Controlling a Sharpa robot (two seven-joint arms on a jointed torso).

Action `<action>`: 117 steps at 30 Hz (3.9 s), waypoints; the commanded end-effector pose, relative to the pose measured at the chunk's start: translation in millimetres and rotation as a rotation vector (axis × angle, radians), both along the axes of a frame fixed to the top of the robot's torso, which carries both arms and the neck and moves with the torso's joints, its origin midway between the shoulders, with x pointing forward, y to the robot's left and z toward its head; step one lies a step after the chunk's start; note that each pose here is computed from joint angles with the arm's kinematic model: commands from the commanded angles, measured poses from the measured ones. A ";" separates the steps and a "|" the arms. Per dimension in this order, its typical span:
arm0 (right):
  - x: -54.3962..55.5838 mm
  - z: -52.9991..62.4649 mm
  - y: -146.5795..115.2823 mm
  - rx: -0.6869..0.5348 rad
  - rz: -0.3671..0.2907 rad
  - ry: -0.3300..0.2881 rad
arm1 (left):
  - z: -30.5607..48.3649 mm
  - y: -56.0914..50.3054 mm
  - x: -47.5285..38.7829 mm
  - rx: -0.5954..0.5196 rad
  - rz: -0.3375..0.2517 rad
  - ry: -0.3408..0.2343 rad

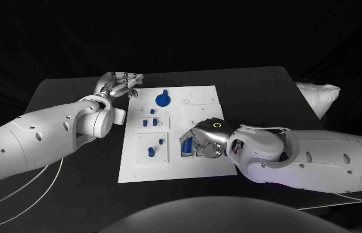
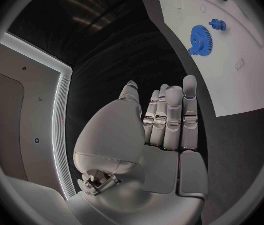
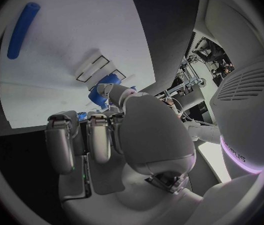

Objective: Assemble the parts on the task board

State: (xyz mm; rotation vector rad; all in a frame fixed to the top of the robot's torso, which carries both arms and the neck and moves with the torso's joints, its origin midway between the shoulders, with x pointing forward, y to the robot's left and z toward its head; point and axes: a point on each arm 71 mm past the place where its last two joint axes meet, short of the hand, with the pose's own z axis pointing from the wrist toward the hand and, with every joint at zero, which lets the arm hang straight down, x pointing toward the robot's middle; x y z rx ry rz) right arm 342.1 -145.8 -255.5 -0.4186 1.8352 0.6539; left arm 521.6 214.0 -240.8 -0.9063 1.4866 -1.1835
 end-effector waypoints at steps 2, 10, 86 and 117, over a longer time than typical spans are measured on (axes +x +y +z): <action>-2.3 0.2 0.0 -0.020 0.015 -0.003 | 0.6 -3.2 -0.2 -0.008 -0.022 -0.003; 1.6 -1.5 -0.9 -0.043 0.026 -0.019 | 0.4 -2.8 -0.2 -0.007 -0.021 -0.003; 28.0 44.4 -63.4 0.116 -0.148 0.228 | -1.3 -8.5 0.2 -0.008 -0.027 0.006; 21.5 9.2 -45.8 -0.209 0.231 0.110 | -4.7 -7.9 -1.8 -0.007 -0.025 0.012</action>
